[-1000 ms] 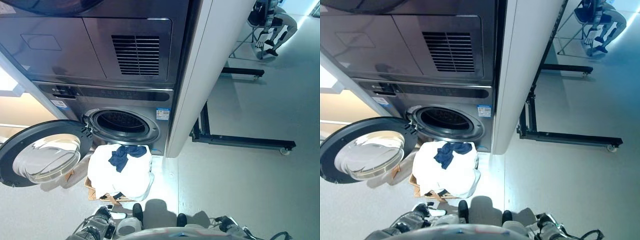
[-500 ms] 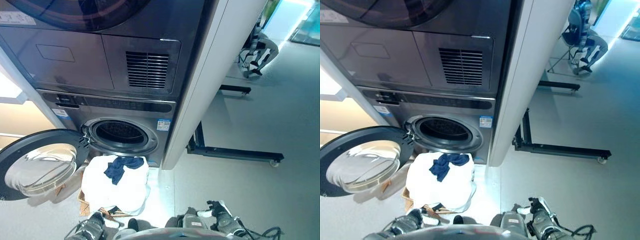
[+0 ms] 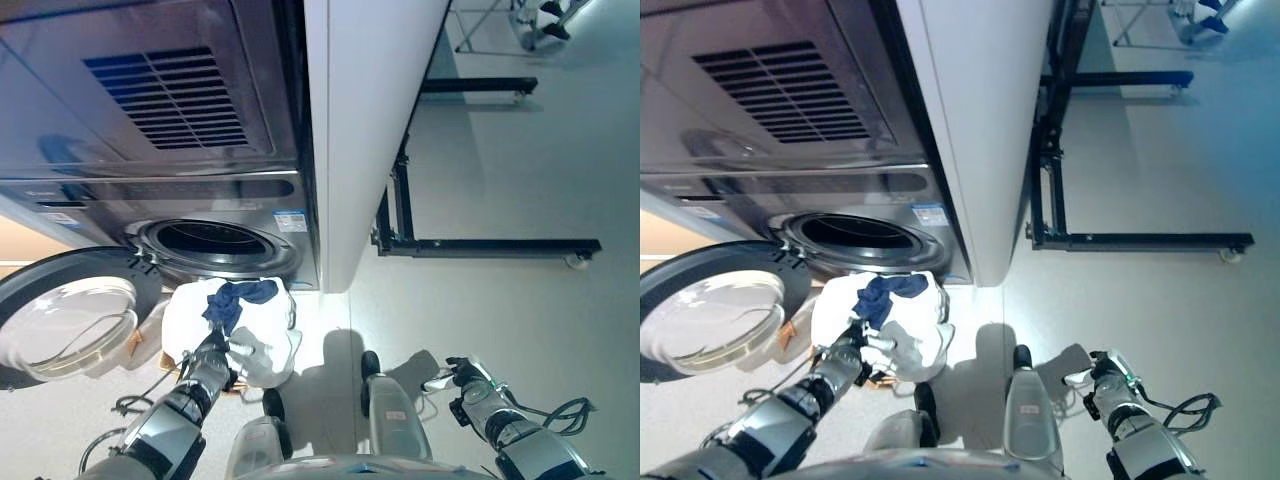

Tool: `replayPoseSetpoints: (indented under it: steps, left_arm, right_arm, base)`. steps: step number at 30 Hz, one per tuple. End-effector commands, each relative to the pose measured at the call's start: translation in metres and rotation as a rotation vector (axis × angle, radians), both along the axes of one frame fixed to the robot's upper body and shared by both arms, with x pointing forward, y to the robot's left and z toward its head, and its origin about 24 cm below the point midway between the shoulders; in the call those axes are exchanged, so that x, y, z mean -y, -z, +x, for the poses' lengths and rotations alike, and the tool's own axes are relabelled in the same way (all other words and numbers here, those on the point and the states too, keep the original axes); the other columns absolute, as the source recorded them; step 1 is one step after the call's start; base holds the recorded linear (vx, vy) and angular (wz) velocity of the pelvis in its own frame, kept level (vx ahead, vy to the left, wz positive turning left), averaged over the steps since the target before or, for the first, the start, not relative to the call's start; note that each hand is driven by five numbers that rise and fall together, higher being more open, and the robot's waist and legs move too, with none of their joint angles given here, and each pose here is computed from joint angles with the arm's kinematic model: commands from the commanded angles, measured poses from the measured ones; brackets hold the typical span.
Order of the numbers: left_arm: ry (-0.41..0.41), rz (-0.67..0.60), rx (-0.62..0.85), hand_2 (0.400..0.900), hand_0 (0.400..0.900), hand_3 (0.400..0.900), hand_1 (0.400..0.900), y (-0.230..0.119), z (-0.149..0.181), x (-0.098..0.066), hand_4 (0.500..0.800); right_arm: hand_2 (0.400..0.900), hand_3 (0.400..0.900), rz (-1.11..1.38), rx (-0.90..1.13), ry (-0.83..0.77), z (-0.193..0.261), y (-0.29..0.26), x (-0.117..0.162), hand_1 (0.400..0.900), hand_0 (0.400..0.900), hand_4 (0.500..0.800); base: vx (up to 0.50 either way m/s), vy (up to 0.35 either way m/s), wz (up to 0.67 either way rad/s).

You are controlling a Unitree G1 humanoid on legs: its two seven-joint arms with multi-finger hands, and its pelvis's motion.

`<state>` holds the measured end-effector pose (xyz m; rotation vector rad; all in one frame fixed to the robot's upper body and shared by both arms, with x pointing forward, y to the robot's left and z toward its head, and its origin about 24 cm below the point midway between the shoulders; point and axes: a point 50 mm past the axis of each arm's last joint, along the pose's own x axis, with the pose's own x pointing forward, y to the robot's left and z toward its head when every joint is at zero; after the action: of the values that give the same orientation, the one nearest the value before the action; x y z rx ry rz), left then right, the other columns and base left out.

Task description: Put the clothes in the basket into the washing machine.

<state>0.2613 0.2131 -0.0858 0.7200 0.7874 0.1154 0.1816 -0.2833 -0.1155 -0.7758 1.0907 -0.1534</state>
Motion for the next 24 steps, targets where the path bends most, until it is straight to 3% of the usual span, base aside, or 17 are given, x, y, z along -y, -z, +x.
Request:
replayPoseSetpoints:
  steps: [1, 11, 24]
  left_arm:
    - [-0.106, 0.06, 0.128, 0.9, 0.9, 0.9, 0.9, -0.028, 0.02, -0.034, 0.8]
    - [-0.276, 0.007, 0.399, 0.9, 0.9, 0.9, 0.9, -0.093, 0.068, -0.057, 0.8]
    - [-0.344, 0.097, 0.54, 0.9, 0.9, 0.9, 0.9, -0.133, 0.083, -0.072, 0.8]
  right_arm:
    - [0.9, 0.9, -0.056, -0.076, 0.013, -0.022, 0.004, 0.015, 0.9, 0.9, 0.8]
    - [0.9, 0.9, -0.057, -0.019, 0.021, -0.006, -0.005, 0.018, 0.9, 0.9, 0.8]
    - [0.9, 0.9, -0.041, 0.025, 0.004, -0.007, -0.004, 0.016, 0.9, 0.9, 0.8]
  base:
    - [-0.099, -0.027, 0.01]
    - [-0.108, -0.007, -0.03]
    - [-0.056, -0.015, 0.12]
